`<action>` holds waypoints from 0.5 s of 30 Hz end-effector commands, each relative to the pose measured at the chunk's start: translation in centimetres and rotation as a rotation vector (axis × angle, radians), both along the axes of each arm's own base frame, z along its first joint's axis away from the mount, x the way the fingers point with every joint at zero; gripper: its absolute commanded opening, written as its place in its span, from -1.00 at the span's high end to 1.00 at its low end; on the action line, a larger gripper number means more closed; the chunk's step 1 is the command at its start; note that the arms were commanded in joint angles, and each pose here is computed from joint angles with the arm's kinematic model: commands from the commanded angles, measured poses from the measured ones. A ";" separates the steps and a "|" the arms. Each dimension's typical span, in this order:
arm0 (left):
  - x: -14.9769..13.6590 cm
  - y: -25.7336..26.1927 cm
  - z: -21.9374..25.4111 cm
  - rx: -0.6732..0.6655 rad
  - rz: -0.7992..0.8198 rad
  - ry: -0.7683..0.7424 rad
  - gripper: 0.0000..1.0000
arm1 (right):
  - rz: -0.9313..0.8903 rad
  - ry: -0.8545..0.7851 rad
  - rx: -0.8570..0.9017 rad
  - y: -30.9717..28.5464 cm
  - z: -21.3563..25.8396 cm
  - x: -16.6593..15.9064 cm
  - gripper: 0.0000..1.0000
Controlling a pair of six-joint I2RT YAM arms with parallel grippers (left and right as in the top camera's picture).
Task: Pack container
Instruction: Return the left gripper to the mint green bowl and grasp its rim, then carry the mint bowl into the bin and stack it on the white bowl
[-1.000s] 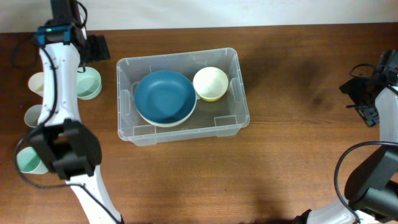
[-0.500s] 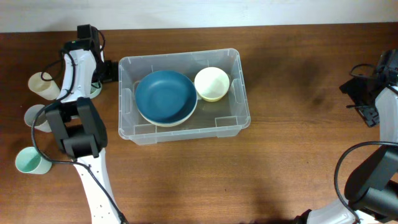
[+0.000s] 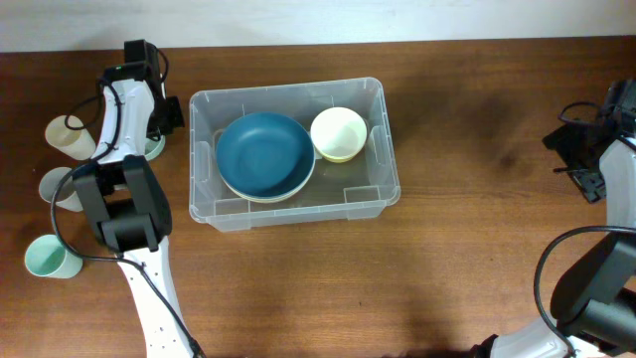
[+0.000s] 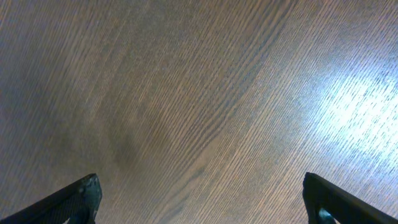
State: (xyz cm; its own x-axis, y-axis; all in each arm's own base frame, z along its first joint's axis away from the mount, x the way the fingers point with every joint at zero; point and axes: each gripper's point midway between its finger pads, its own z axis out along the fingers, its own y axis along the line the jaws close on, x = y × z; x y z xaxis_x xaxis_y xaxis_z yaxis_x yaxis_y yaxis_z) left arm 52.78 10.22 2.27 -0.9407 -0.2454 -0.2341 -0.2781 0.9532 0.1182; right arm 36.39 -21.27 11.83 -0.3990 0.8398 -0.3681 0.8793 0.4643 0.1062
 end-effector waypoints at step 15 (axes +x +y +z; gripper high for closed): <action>3.6 -10.9 27.7 -0.150 -0.299 -0.591 0.98 | -0.017 0.013 -0.006 -0.2 -0.3 -0.3 -0.98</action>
